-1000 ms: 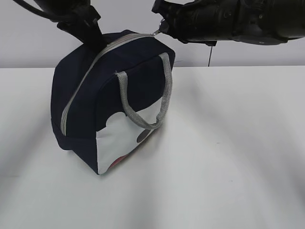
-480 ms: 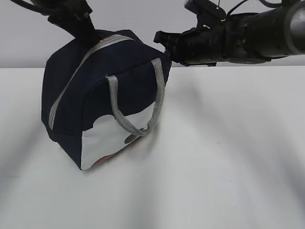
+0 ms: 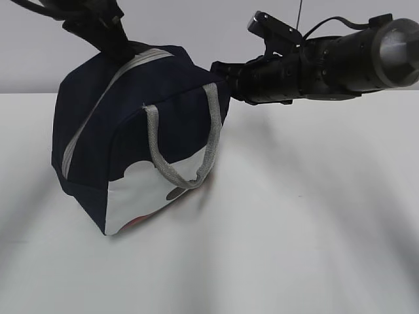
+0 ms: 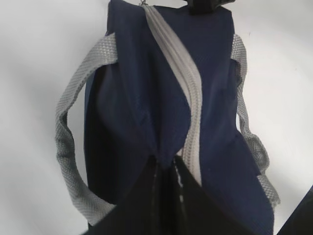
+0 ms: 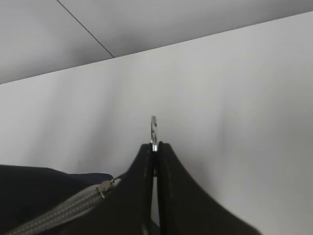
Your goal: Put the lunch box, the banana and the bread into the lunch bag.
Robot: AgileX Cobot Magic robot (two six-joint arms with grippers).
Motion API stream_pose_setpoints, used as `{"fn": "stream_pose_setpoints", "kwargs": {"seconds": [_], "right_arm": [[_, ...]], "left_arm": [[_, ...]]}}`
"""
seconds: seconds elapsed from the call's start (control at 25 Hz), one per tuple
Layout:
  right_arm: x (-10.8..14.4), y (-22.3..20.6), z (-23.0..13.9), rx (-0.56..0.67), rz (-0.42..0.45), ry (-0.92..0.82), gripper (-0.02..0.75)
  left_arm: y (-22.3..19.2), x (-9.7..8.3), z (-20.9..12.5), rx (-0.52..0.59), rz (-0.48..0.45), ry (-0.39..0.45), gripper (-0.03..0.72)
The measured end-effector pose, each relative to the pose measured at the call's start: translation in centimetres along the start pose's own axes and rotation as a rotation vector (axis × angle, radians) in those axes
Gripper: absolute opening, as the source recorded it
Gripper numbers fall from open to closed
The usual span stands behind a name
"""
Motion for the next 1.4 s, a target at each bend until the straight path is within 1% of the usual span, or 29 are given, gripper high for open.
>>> {"fn": "stream_pose_setpoints", "kwargs": {"seconds": [0.24,0.36,0.44,0.64,0.68,0.76,0.88,0.96,1.12,1.24,1.4], "right_arm": [[0.1,0.0,-0.1,0.004,0.009,0.029,0.000],[0.1,0.0,-0.1,0.006,0.009,0.067,0.028],[0.0,0.0,0.0,0.006,0.007,0.094,0.084],[0.1,0.3,0.3,0.002,0.009,0.190,0.310],[0.2,0.5,0.5,-0.001,0.011,0.216,0.343],[0.5,0.8,0.8,-0.008,0.014,0.288,0.375],[1.5,1.7,1.2,-0.007,0.049,0.459,0.389],[2.3,2.4,1.5,-0.005,0.077,0.519,0.393],[3.7,3.8,2.4,-0.024,0.114,0.538,0.393],[4.2,4.6,3.0,-0.042,0.122,0.543,0.393],[3.6,6.0,2.1,-0.021,0.113,0.551,0.393]], "left_arm": [[-0.3,0.1,-0.1,0.006,-0.003,0.002,-0.005],[-1.3,0.3,-0.3,0.025,-0.012,0.008,-0.006],[-2.1,0.4,-0.4,0.039,-0.020,0.013,-0.006],[-3.0,0.6,-0.6,0.053,-0.029,0.020,-0.006],[-3.1,0.6,-0.6,0.054,-0.030,0.020,-0.006],[-3.2,0.7,-0.7,0.058,-0.031,0.021,-0.006],[-3.4,0.7,-0.7,0.062,-0.031,0.022,-0.006],[-3.4,0.8,-0.7,0.062,-0.029,0.021,-0.006],[-3.4,0.8,-0.7,0.062,-0.029,0.025,-0.006],[-3.4,0.8,-0.7,0.062,-0.028,0.051,-0.006],[-3.4,0.8,-0.7,0.065,-0.024,0.091,-0.006]]}}
Point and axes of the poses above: a point on each arm's last joint axis where the gripper is mounted, y pointing back along that axis away from the gripper, x along the wrist's bending axis when the last joint is at zero, z = x × y, the point moved 9 cm from there along -y, pointing out along that axis toward the gripper, and after that the axes turned 5 degrees about -y, right-handed, at the moved point
